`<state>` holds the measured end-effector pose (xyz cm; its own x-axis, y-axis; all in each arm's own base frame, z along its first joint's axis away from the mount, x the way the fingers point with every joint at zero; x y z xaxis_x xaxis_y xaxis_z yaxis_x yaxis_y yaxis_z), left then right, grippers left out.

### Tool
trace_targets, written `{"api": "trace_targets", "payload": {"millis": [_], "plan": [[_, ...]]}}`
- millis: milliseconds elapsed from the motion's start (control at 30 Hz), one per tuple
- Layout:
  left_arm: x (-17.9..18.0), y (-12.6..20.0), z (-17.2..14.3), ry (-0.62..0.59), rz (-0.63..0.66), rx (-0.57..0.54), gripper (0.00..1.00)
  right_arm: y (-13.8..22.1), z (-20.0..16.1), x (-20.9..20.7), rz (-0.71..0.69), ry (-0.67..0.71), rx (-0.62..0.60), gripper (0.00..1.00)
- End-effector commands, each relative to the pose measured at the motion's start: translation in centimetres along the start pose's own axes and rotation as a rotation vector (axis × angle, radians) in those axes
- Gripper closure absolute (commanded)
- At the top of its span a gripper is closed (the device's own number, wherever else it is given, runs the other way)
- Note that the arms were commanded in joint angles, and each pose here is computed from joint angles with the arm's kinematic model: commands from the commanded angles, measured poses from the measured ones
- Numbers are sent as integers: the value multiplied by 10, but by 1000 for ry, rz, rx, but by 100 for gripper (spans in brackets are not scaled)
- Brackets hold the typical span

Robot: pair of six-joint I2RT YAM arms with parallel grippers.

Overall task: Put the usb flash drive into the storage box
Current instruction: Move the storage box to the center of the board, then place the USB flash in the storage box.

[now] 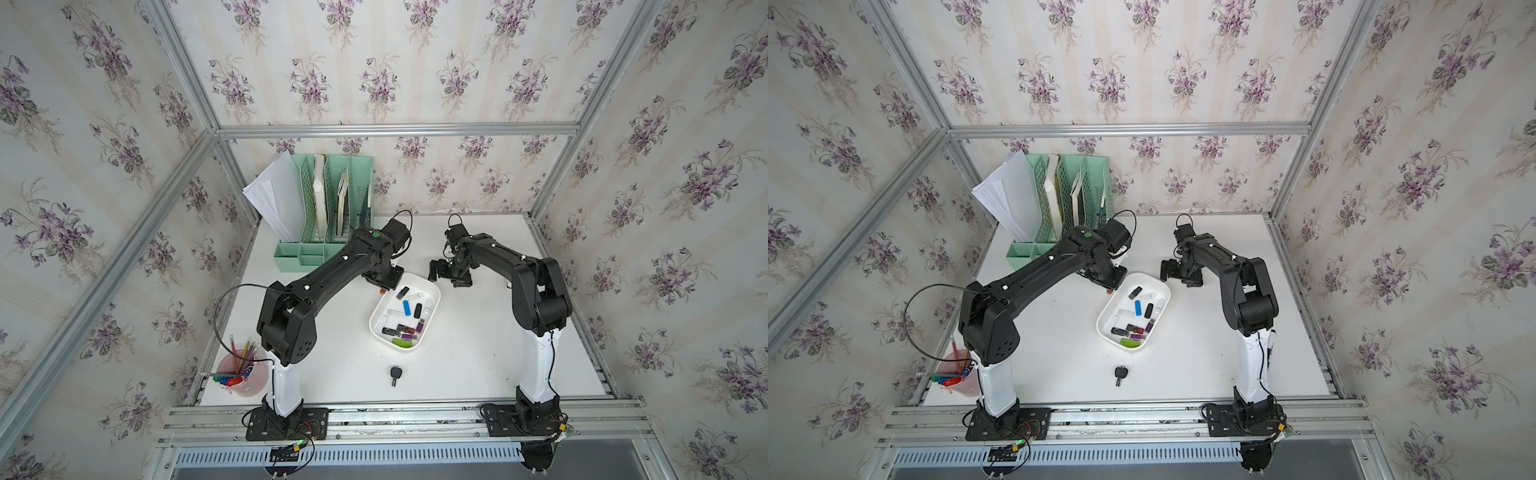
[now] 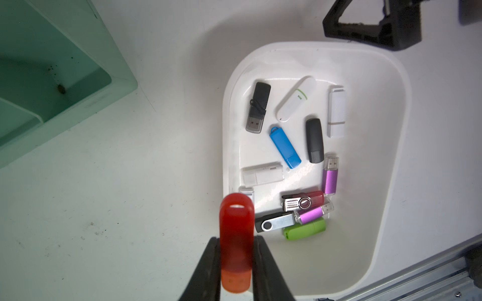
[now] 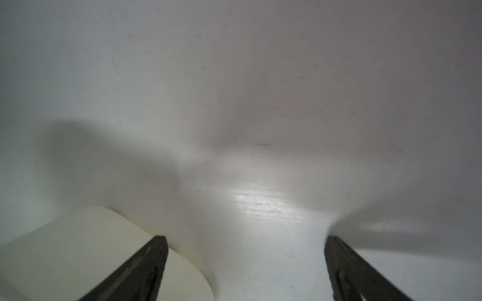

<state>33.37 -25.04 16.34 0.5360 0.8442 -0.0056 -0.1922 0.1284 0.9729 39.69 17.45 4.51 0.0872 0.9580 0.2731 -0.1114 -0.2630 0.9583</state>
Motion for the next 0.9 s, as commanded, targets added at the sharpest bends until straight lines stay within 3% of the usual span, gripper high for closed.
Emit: {"api": "trace_targets", "payload": {"millis": [0, 167, 500, 867], "plan": [[-4, -5, -3, 0, -6, 10, 77, -1, -18, 4, 8, 3, 44, 1], [-12, -13, -13, -14, -11, 31, 77, 0, -38, 3, -2, 2, 61, 1], [-27, -35, -34, -29, -14, 95, 76, 46, -28, -44, -73, -142, -81, 0], [-51, -58, -38, -46, -42, 132, 76, 74, -36, -73, -86, -179, -123, 0]]}}
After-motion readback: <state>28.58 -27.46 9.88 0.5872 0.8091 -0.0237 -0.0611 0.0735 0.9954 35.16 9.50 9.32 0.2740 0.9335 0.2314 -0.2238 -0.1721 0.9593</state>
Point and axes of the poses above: each gripper's point midway between its finger pads, its own y axis back along the fingers, its own x axis along the line the jaws close on, z = x × y, the point moved 2 cm from there along y, back along the fingers, and after that the axes turned 6 degrees about -y, right-handed, at the moved point
